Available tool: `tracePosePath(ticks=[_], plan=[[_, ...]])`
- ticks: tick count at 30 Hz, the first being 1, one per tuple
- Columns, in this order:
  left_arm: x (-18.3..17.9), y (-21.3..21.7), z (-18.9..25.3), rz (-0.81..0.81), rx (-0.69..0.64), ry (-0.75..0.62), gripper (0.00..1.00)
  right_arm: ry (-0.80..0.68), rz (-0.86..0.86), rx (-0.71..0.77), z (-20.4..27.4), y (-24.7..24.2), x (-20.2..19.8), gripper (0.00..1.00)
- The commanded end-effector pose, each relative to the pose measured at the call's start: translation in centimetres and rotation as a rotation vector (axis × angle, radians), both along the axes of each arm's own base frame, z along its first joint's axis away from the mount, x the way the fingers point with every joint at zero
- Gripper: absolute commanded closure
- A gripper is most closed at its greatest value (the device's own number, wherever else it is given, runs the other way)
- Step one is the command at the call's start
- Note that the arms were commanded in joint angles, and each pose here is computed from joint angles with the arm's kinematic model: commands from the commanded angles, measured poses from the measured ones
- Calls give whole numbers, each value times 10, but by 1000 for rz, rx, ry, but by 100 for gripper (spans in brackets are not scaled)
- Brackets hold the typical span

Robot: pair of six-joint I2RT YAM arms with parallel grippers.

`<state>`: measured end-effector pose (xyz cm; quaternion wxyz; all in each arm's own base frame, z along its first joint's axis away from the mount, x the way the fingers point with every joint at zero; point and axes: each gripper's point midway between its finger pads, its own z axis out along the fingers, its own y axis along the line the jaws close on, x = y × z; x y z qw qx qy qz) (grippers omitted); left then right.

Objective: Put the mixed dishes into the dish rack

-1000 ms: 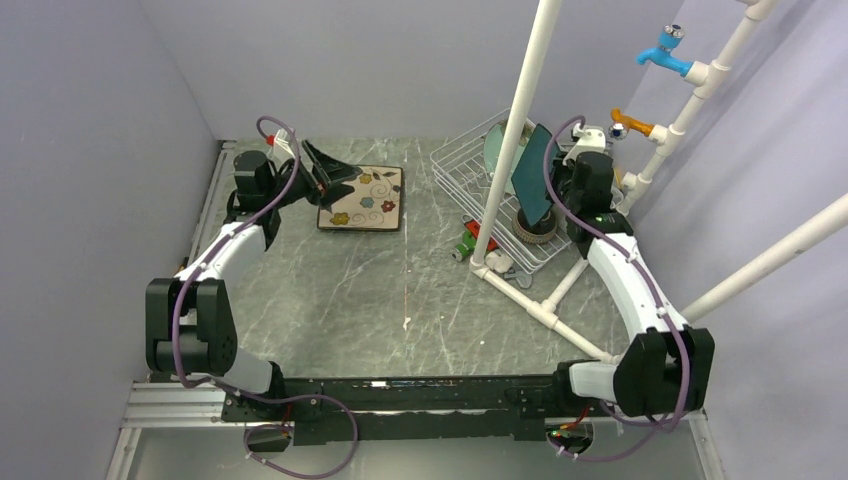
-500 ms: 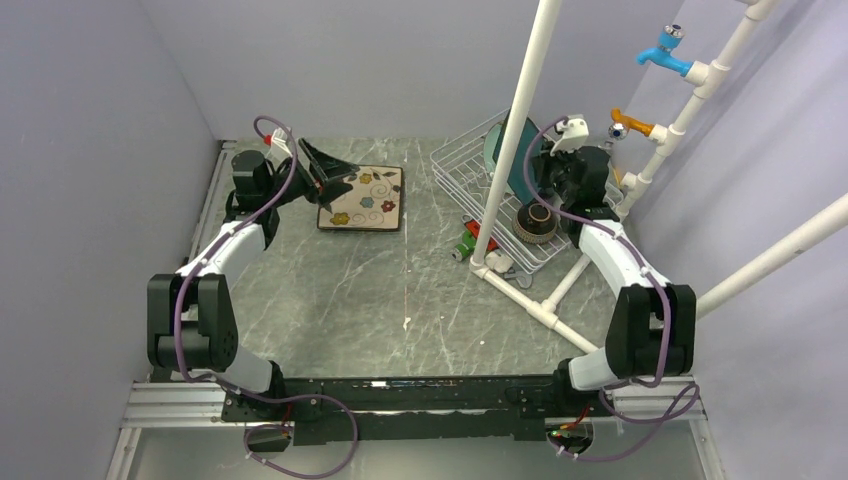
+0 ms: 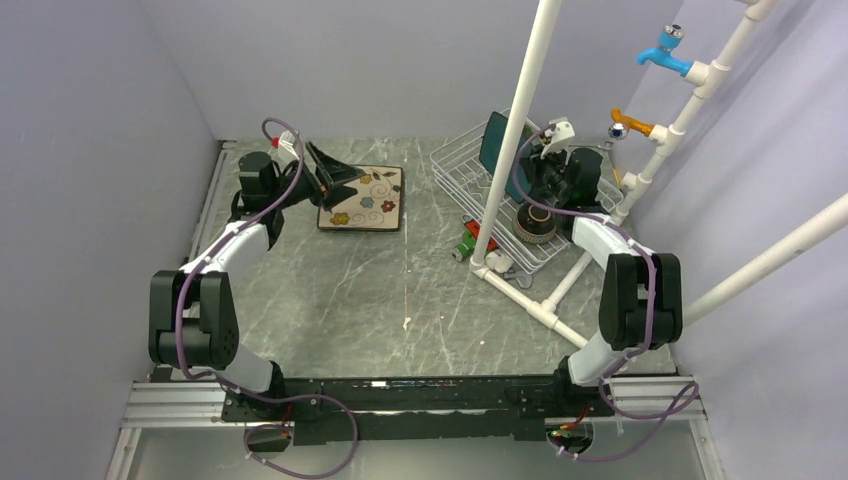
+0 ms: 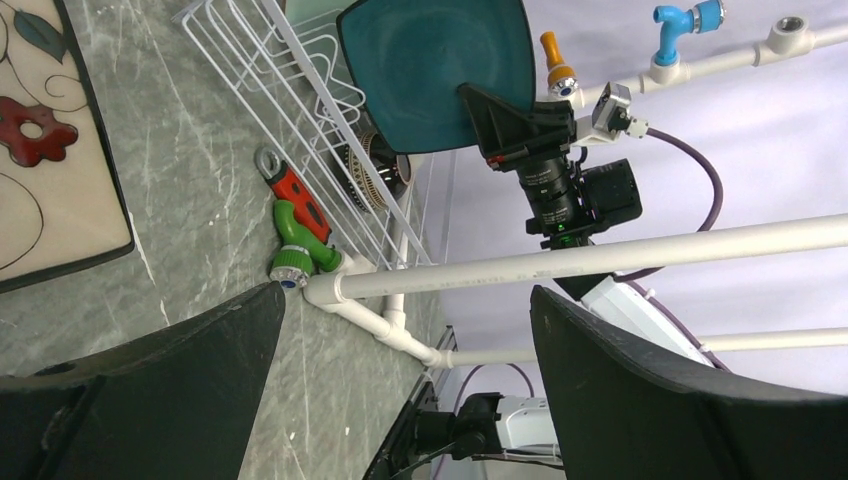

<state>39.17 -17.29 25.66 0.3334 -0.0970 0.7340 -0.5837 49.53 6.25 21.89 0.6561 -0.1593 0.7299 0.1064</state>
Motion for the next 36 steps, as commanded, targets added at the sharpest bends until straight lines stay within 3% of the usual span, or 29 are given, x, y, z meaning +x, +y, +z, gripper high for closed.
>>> tracePosePath(ticks=[1,34,36], plan=[[1,-3,7,-24,-2,-44,2,-320,87,-34,82,12,10,100],[1,-4,5,-36,-1,-36,2,-200,116,17,-10,15,41,100],[1,-4,5,-37,-4,-33,2,-193,111,19,-13,14,42,96]])
